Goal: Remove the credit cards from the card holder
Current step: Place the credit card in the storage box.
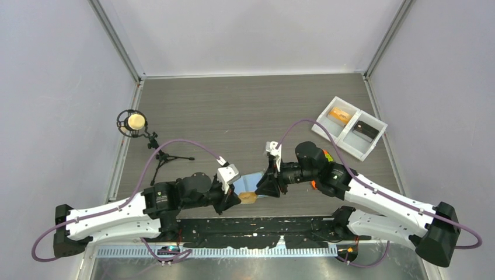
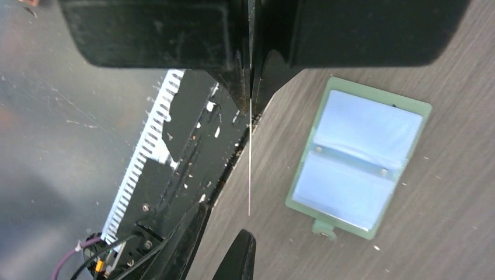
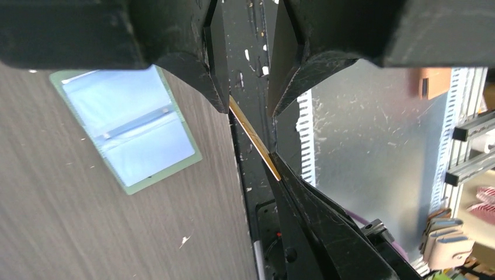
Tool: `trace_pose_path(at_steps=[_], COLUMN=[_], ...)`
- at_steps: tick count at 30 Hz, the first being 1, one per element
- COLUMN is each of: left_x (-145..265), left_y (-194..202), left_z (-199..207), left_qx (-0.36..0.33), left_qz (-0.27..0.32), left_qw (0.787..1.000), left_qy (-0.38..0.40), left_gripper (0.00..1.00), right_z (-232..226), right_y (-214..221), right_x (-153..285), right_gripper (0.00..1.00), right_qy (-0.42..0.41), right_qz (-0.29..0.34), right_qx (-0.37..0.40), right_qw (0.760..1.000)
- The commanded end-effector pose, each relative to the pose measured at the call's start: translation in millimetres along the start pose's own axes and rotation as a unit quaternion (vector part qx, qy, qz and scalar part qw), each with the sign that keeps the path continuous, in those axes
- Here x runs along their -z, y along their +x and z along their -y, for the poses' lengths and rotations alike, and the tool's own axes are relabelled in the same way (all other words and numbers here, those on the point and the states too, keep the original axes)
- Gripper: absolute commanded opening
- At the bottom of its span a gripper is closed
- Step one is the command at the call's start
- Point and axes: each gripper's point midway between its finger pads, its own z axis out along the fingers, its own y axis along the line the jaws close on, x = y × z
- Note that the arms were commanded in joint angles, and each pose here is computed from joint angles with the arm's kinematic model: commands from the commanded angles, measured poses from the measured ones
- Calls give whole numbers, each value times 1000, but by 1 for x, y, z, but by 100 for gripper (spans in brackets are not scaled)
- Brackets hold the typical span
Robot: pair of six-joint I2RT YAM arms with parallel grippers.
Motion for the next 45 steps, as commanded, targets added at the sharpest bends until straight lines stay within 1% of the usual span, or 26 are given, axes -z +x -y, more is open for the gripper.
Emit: trace_pose_path(at_steps=[1,4,9,11,13,14,15,16,19,20,21,22,23,24,27,30,32,33,34,35,38,42,45], left_x=[4,2,-1,-1,0,1,2,3,10,14,18,23,26,29,37,44,46,48,49,49,46,36,29], left_y=[-7,-9,-14,-15,-18,-19,-20,-22,-33,-37,-42,-47,-54,-59,-72,-82,-88,-90,-95,-96,-99,-99,-103], left_z=[21,26,31,32,32,30,28,25,12,6,1,0,-5,-5,-5,-6,-7,-7,-8,-10,-10,-8,-5], left_qx=[20,21,17,18,19,22,26,30,46,51,55,58,61,62,64,73,83,88,95,102,121,137,146], left_qz=[-17,-25,-26,-25,-21,-19,-15,-10,19,31,43,57,74,88,124,160,186,198,215,225,246,253,254], left_qw=[998,998,997,997,997,997,997,998,998,998,998,997,995,994,990,984,979,976,972,969,962,958,956], left_qy=[50,60,72,75,76,73,68,62,29,14,1,1,-12,-11,-9,-9,-7,-6,-5,-7,-1,10,17], left_gripper=[0,0,0,0,0,0,2,8,37,43,47,50,54,56,61,67,71,72,73,74,74,74,74], right_z=[-22,-26,-29,-32,-34,-34,-33,-33,-31,-32,-29,-28,-26,-26,-22,-20,-19,-16,-16,-14,-9,2,4], right_y=[-22,-18,-2,1,1,0,-4,-6,-25,-32,-43,-47,-57,-62,-81,-91,-99,-96,-102,-97,-97,-96,-96], right_x=[-7,-16,-33,-37,-40,-40,-41,-40,-38,-34,-31,-29,-25,-23,-12,-3,5,6,10,10,17,28,33], right_gripper=[38,39,42,41,29,16,11,7,5,5,5,5,5,5,5,5,5,5,5,5,5,5,5], right_qy=[-55,-64,-78,-88,-92,-92,-88,-83,-63,-58,-41,-33,-21,-20,-5,-6,-15,-10,-16,-14,-7,10,8], right_qz=[20,11,-22,-26,-25,-17,-4,6,60,78,106,118,145,158,218,269,307,315,332,335,366,405,421], right_qx=[34,38,31,30,26,29,26,23,-9,-15,-36,-60,-67,-90,-131,-188,-211,-222,-234,-241,-263,-287,-297], right_qw=[998,997,996,995,995,995,996,996,996,995,993,991,987,983,967,945,928,923,914,911,893,868,857])
